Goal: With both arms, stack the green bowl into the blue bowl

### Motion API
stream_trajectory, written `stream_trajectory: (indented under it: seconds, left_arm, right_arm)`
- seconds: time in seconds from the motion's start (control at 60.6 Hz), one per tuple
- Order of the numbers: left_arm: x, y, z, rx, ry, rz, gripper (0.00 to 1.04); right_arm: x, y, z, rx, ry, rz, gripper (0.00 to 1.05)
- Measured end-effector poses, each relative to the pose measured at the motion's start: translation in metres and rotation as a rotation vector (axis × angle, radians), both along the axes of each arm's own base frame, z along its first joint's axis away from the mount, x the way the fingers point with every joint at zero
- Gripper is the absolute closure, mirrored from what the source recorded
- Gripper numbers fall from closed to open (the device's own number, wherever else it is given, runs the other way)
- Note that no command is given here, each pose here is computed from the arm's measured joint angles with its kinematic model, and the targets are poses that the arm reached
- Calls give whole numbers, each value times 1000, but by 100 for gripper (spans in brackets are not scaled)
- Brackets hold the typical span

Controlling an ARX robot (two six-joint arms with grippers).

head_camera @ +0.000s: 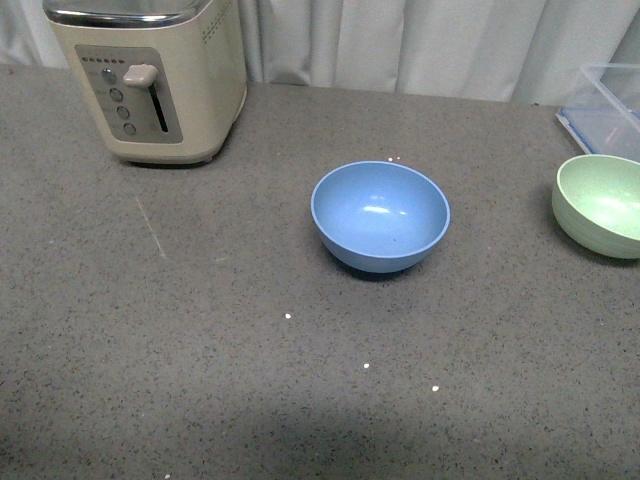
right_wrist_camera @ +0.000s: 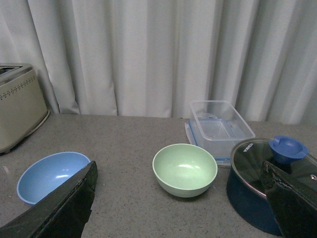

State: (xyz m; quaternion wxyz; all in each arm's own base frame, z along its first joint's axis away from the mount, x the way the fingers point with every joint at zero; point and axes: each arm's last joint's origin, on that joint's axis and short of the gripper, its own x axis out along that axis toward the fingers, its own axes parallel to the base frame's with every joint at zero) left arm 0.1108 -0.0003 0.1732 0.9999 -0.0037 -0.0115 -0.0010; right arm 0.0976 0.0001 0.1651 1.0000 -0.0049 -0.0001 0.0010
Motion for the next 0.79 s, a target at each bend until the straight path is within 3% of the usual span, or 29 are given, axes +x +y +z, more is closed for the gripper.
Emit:
stream_trajectory:
  seconds: [0.561, 0.627, 0.693, 0.792]
  left_arm:
    - [-14, 0, -3, -1, 7, 0, 100]
    - [-14, 0, -3, 0, 7, -1, 89]
    - [-14, 0, -3, 0, 7, 0, 71]
    - [-14, 0, -3, 0, 6, -1, 49]
  right_arm:
    - [0, 0, 0, 0, 0, 0, 9]
    - [0, 0, 0, 0, 2, -4, 9]
    - [2, -1, -3, -17, 207, -167, 9]
    - [20, -3, 9, -16, 265, -140, 9]
